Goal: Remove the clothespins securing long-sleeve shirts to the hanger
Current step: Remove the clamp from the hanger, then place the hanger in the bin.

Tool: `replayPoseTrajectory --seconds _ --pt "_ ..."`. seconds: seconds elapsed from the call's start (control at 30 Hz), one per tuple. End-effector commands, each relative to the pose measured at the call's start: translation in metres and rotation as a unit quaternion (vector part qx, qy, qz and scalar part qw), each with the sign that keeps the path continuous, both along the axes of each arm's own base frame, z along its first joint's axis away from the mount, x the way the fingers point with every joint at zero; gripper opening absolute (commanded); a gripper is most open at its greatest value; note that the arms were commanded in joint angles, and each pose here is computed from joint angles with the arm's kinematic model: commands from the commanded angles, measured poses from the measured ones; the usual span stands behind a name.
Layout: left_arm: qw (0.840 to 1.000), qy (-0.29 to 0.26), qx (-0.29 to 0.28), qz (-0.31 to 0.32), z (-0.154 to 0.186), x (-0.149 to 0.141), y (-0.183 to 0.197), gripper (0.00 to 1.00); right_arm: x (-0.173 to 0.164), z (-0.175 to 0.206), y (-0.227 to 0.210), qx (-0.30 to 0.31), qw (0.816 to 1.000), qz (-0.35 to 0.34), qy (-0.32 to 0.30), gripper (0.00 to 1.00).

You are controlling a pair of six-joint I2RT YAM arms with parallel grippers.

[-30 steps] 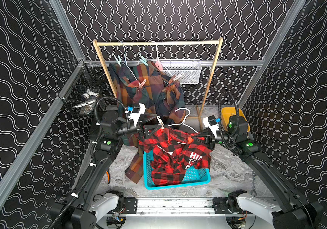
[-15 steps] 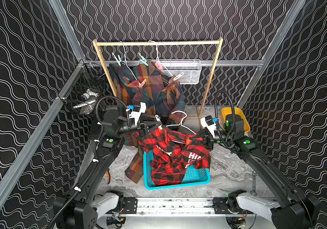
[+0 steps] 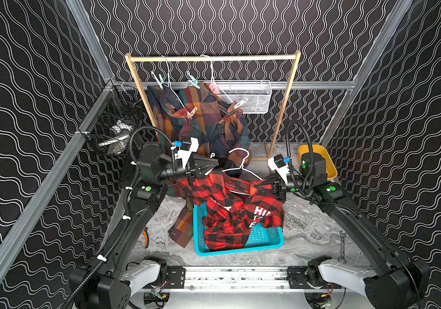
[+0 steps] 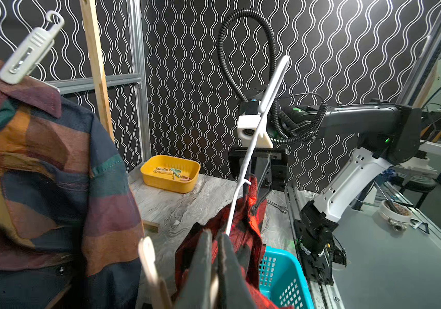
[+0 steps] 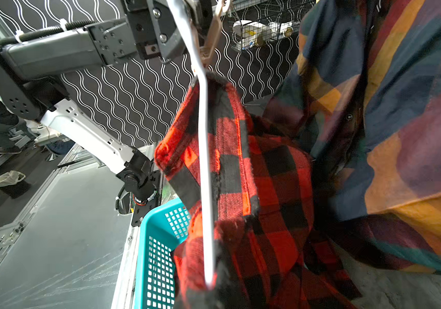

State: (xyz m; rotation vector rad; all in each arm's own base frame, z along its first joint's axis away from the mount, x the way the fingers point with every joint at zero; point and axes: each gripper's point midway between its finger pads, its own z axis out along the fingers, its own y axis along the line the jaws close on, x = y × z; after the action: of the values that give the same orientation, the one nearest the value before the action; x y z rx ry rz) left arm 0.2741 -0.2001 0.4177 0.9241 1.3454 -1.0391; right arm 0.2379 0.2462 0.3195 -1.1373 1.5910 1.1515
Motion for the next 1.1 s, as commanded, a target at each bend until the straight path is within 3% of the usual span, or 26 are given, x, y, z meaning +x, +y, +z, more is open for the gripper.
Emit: replayPoseTrajectory --seconds 0.0,0.23,0.43,0.63,0.87,1.07 --pt "1.000 -0.017 0.008 0.013 0.004 -0.001 0.002 0.00 0.003 -0.002 0.000 0.001 1.000 -0.012 0.014 0.00" --pt "0.997 -0.060 -0.008 0.052 0.035 -0.009 0.010 0.00 0.015 -0.039 -0.006 -0.048 0.993 -0.059 0.095 0.00" --pt "0.995 -0.085 -0.021 0.054 0.058 -0.021 0.013 0.00 0.006 -0.081 -0.007 -0.080 0.978 -0.087 0.171 0.00" --pt "0.995 -0.063 -0.051 0.062 0.052 -0.019 0.015 0.00 -0.011 -0.128 -0.003 -0.132 0.954 -0.127 0.238 0.00" --pt "0.995 -0.050 -0.054 0.073 0.044 -0.020 0.017 0.00 -0.010 -0.160 -0.004 -0.197 0.932 -0.177 0.246 0.00" --pt "0.994 -0.036 -0.075 0.077 0.043 -0.017 0.017 0.00 0.001 -0.154 -0.017 -0.201 0.925 -0.239 0.217 0.39"
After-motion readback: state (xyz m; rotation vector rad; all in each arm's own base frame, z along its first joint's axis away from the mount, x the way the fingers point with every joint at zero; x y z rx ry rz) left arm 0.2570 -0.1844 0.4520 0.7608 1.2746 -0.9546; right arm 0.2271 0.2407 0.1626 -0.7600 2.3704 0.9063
